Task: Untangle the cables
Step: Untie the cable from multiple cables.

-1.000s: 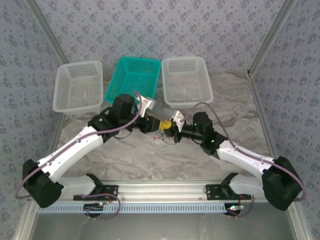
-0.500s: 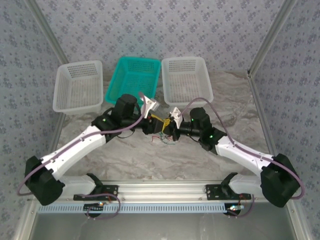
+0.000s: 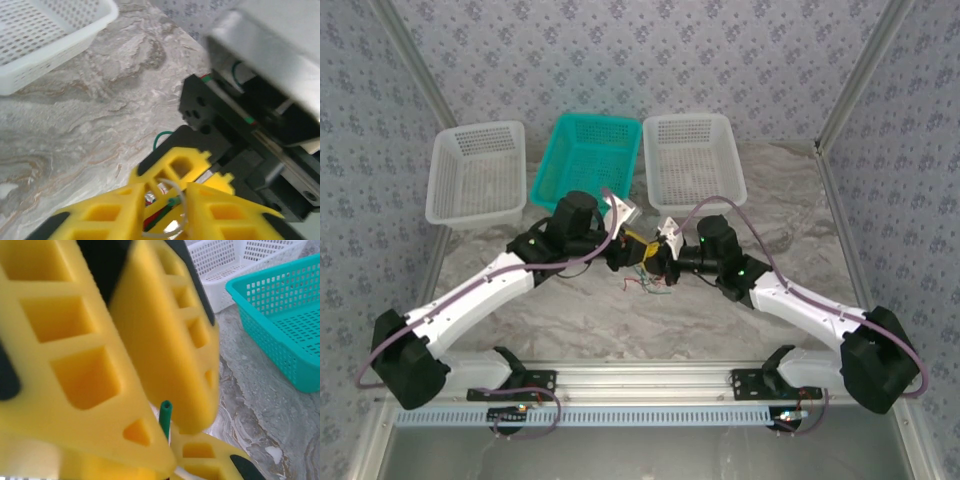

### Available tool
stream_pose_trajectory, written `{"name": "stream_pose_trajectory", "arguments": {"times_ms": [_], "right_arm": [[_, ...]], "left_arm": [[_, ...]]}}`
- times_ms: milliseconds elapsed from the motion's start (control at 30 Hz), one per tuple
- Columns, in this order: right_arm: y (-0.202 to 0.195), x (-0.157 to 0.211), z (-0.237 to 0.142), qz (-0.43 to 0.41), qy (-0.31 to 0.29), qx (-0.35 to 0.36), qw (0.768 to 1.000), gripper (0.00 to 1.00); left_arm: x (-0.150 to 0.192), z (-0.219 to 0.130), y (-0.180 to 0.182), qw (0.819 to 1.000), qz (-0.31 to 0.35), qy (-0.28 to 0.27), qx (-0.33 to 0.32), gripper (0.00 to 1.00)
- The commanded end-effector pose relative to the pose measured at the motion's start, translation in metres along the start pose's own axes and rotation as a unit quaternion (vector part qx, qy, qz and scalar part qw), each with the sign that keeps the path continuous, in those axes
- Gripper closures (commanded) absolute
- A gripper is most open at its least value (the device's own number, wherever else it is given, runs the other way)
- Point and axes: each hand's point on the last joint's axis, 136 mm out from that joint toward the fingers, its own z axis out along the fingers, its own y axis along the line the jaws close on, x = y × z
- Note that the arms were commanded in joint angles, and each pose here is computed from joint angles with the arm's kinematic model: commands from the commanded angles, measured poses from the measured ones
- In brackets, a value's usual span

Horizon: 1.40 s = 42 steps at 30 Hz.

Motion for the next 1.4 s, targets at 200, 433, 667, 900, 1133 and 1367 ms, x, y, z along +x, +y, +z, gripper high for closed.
{"name": "stream_pose_trajectory", "arguments": {"times_ms": [200,433,667,900,1133,1367], "right_arm": [[0.015,-0.046,-0.008,-0.015,-0.053,-0.028,0.998,1.00],[0.008,-0.051,-0.014,-0.001,-0.065,-0.011,0.998,1.00],[-0.020,-0.033,-0.021,0.042,-0.047,0.044,0.997,0.83],[-0.030,0.012,-0.012,0.070,0.006,0.053,0.996,0.81],[-0.033,0.027,-0.011,0.090,0.025,0.052,0.994,0.85],[-0.011,-0.044,-0.052,-0.042,-0.090,0.068,0.993,0.41]], "left_arm": [[0.002,0.000,0.002,1.000,0.004,-0.011,0.009,0.89],[0.002,0.001,0.006,1.000,0.005,-0.006,-0.002,1.00],[-0.033,-0.041,0.006,0.993,-0.016,-0.112,-0.016,1.00],[-0.076,-0.077,-0.003,0.980,-0.025,-0.198,-0.020,1.00],[-0.079,-0.077,-0.008,0.982,-0.018,-0.187,-0.009,1.00],[-0.051,-0.058,0.004,0.994,-0.003,-0.108,-0.020,1.00]]}}
